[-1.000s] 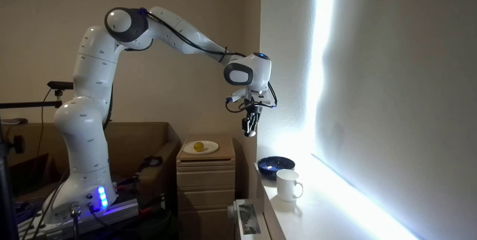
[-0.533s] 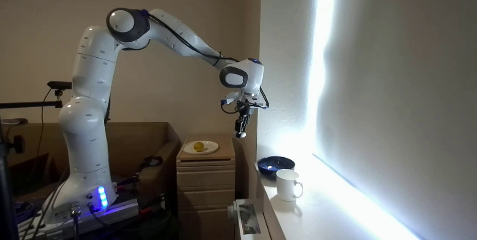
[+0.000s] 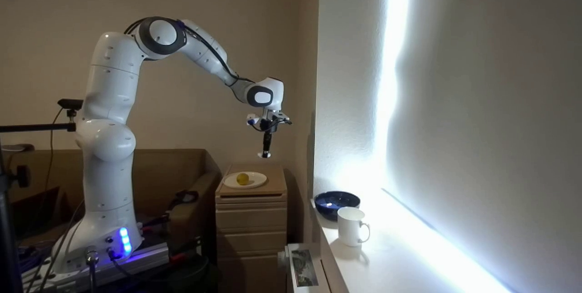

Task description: Remove the white object from the black bowl on the window sill and place it on the nightstand

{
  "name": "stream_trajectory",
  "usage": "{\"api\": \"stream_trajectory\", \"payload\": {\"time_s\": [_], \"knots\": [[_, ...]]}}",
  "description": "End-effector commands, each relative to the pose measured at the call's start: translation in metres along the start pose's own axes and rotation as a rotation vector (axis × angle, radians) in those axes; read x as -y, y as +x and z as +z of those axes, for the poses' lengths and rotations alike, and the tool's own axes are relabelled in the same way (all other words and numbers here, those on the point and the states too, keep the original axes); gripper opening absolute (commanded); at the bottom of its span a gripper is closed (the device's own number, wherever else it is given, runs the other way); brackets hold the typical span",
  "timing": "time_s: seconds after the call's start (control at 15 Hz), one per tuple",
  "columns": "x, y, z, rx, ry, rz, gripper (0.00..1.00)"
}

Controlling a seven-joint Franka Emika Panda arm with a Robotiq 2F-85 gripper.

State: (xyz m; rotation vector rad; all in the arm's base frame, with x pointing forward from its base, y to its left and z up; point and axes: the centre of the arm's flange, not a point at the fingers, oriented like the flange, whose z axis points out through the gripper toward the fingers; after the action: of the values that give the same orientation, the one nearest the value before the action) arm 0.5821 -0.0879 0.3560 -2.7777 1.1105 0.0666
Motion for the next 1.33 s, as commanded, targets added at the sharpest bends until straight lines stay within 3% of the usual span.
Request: {"api": "stream_trajectory", "payload": {"time_s": [0.0, 0.07, 0.2, 0.33, 0.47, 0.6, 0.8, 0.87, 0.93, 1.07, 1.13, 1.27], "knots": [[0.01, -0.007, -0.001, -0.007, 0.001, -0.021, 0.49], [0.012, -0.009, -0.003, -0.01, 0.002, -0.027, 0.24], [0.017, -0.001, 0.014, -0.022, 0.017, -0.03, 0.24], [0.05, 0.003, 0.033, -0.053, 0.106, -0.019, 0.24], [0.076, 0.007, 0.048, -0.118, 0.146, -0.01, 0.24], [0.102, 0.01, 0.066, -0.178, 0.135, -0.04, 0.24], [0.133, 0.003, 0.086, -0.187, 0.097, -0.099, 0.24], [0.111, -0.006, 0.08, -0.17, 0.107, -0.081, 0.24], [0.117, -0.007, 0.086, -0.167, 0.104, -0.087, 0.49], [0.118, -0.008, 0.088, -0.165, 0.101, -0.088, 0.49], [0.116, -0.006, 0.086, -0.167, 0.102, -0.084, 0.24], [0.128, -0.002, 0.101, -0.148, 0.102, -0.106, 0.24]]}}
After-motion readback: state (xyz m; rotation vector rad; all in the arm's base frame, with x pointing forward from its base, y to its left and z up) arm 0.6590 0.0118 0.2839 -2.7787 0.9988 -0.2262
